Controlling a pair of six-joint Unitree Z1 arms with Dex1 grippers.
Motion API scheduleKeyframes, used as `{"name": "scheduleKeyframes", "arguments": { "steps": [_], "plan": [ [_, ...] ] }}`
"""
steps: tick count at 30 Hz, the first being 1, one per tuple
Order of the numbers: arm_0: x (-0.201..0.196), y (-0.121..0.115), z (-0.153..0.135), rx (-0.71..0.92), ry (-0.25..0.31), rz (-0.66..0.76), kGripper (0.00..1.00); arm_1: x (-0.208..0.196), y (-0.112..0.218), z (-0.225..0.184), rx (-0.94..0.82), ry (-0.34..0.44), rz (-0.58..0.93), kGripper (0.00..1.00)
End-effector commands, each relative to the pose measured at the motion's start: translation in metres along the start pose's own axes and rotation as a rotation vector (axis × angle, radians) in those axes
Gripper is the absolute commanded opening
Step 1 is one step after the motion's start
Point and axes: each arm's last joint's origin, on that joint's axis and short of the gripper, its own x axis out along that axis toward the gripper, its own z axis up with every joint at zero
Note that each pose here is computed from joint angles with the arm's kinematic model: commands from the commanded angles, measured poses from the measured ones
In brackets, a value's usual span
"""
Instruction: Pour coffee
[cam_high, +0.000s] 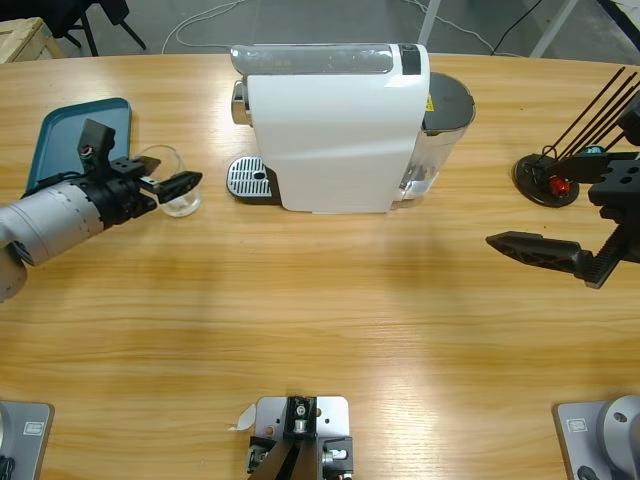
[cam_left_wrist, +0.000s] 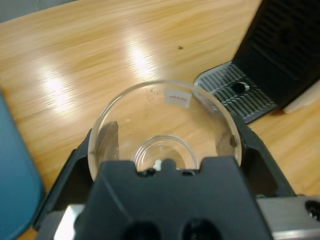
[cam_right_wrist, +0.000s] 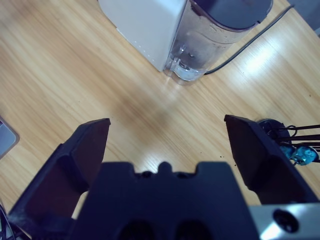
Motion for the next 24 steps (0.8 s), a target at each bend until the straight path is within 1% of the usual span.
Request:
{"name": "scheduleKeyframes", "arguments": {
  "steps": [1, 2, 8, 10, 14, 15, 19, 24],
  "plan": [
    [0.017, -0.012, 0.025, 0.009, -0.117, -0.094, 0.237, -0.008, -0.005, -0.015, 0.011, 0.000, -0.016, 1.000],
    [0.022, -0.013, 0.029, 0.009, -0.116, -0.105, 0.237, -0.008, -0.006, -0.016, 0.012, 0.001, -0.019, 1.000],
    [0.054, -0.018, 0.044, 0.011, -0.036, -0.137, 0.241, -0.011, -0.010, -0.020, 0.024, -0.004, -0.037, 1.000],
    [0.060, -0.020, 0.048, 0.012, 0.008, -0.151, 0.241, -0.011, -0.010, -0.023, 0.025, -0.003, -0.040, 1.000],
    [0.062, -0.022, 0.048, 0.011, 0.075, -0.191, 0.241, -0.011, -0.010, -0.026, 0.026, 0.000, -0.039, 1.000],
    [0.063, -0.023, 0.047, 0.011, 0.084, -0.202, 0.241, -0.011, -0.010, -0.027, 0.026, -0.001, -0.039, 1.000],
    [0.062, -0.024, 0.048, 0.011, 0.086, -0.231, 0.241, -0.011, -0.010, -0.027, 0.026, -0.002, -0.039, 1.000],
    [0.061, -0.033, 0.043, 0.025, 0.103, -0.261, 0.241, -0.013, -0.010, -0.028, 0.028, -0.007, -0.041, 1.000]
  ]
}}
